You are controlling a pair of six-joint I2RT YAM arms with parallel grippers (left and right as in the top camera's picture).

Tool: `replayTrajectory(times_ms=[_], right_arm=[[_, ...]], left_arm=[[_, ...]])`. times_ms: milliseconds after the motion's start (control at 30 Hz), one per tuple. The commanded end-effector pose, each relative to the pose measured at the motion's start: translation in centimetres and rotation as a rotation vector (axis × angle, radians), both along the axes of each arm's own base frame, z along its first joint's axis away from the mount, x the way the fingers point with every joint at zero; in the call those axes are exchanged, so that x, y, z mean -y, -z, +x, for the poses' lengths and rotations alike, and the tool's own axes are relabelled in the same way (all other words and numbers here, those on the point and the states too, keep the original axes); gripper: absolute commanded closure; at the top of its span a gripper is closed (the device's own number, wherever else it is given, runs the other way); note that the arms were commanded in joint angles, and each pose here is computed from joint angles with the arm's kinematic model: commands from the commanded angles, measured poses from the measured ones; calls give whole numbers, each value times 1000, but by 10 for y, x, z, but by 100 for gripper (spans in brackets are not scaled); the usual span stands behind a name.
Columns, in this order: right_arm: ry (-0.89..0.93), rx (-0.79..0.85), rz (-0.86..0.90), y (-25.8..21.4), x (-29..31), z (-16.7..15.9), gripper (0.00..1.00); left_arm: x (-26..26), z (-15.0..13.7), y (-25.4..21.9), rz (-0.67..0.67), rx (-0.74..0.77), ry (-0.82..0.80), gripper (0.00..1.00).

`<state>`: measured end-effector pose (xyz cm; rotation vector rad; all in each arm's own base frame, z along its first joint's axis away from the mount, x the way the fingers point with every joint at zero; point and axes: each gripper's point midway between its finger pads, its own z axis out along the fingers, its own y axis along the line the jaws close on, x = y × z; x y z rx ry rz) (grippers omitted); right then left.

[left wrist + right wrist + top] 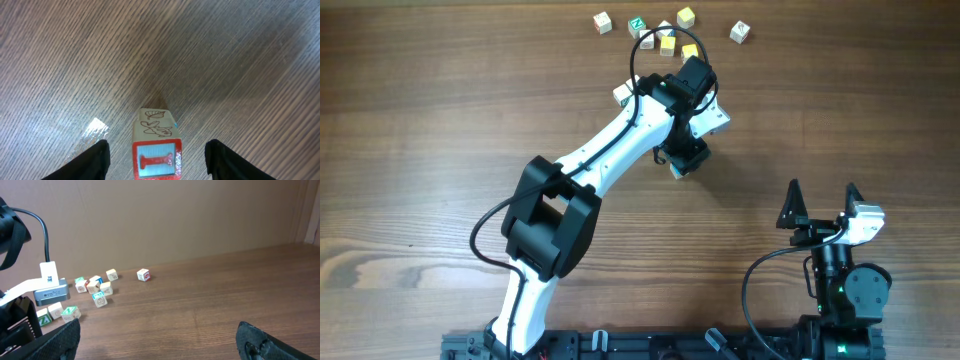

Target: Form a tower

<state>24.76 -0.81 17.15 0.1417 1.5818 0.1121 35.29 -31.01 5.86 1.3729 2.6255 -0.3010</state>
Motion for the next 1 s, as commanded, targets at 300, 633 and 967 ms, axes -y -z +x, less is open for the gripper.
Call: replayTrajectory(times_ms=[300, 633, 967], right_arm=[[-16, 8, -2, -2, -3, 0, 0], [-16, 8, -1, -2, -3, 0, 0], [-16, 8, -1, -2, -3, 0, 0]], left_arm=[[-30, 161, -171, -128, 600, -282, 0], [-44, 227, -51, -215, 460, -494, 0], [-25, 170, -1, -172, 168, -510, 12]])
